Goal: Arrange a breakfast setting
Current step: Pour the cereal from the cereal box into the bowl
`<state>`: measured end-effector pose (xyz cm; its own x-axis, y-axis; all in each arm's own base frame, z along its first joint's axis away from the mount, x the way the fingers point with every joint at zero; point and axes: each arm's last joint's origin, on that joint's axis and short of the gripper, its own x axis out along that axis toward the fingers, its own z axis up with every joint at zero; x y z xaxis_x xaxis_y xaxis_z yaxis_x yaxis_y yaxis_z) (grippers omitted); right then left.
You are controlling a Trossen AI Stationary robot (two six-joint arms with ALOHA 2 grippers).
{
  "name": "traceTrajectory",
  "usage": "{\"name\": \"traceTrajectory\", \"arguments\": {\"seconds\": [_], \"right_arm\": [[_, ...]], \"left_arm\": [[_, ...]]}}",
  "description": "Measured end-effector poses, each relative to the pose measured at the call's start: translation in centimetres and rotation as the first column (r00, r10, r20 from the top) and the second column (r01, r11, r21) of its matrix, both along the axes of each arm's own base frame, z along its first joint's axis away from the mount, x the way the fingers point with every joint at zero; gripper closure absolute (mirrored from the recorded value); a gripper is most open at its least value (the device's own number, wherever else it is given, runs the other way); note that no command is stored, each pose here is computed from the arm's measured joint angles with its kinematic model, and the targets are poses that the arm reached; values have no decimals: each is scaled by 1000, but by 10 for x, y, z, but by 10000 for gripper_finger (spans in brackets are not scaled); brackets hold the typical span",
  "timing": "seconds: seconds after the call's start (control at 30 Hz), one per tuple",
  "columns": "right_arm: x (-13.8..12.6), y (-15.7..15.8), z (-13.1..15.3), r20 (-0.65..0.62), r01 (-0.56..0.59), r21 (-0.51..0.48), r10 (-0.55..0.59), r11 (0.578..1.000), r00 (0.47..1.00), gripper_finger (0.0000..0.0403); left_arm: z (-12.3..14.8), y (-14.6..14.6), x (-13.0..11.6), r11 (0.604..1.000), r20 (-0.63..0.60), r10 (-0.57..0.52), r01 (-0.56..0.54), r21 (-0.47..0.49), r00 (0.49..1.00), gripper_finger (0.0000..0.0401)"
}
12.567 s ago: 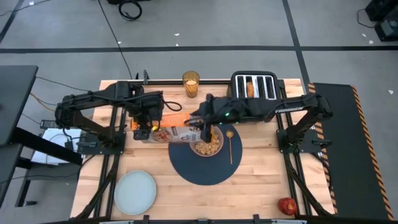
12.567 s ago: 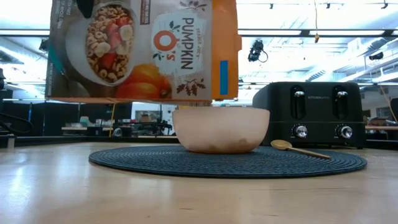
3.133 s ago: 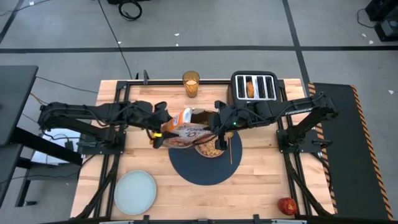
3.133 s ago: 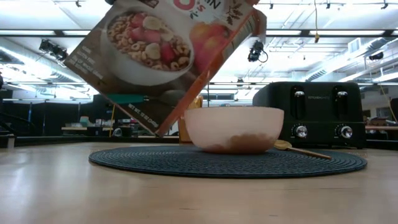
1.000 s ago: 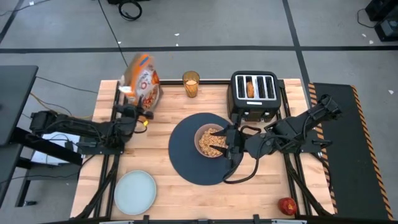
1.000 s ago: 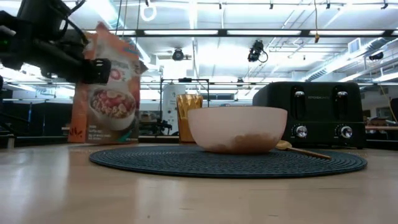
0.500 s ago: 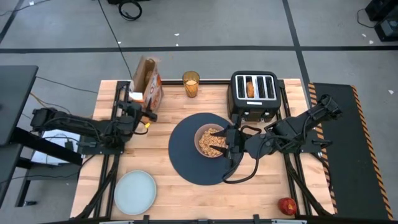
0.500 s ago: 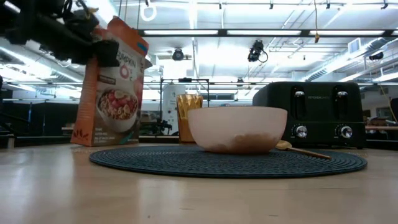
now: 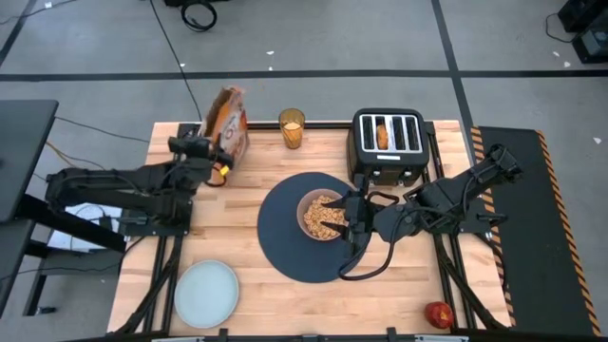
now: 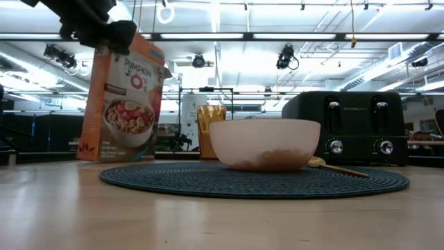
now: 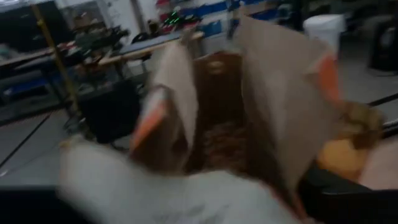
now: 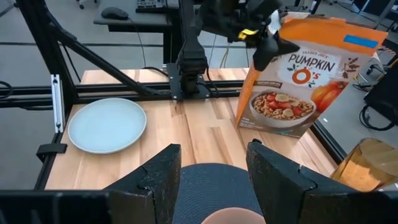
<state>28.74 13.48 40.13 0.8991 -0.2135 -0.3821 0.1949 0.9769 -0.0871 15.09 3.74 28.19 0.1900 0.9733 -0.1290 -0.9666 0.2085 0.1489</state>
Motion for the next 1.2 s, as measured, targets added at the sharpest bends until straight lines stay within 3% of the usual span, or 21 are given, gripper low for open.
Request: {"name": "traceTrajectory", "arguments": {"seconds": [0.27,0.43,0.57,0.7,0.97,1.2], "right_arm": [[0,0,0,-1,-1,0,1,1000,1000,213],[-1,1,-1,-9,-8,9,8,1000,1000,213],[-1,1,-1,-12,-13,11,13,1000,1000,213],[-1,1,-1,-14,-22,15,22,1000,1000,213],[-2,3,-1,-13,-28,33,29,999,1000,213],[-3,6,-1,-10,-36,43,37,998,999,213]], "left_arm": [[8,10,-6,992,19,128,-129,20,992,346],[8,10,-10,974,23,216,-218,66,976,392],[5,10,-15,950,86,290,-297,92,953,389],[3,14,-17,948,166,300,-313,56,939,379],[2,27,-24,939,159,339,-343,3,927,368],[4,30,-32,966,112,256,-248,-80,960,286]]}}
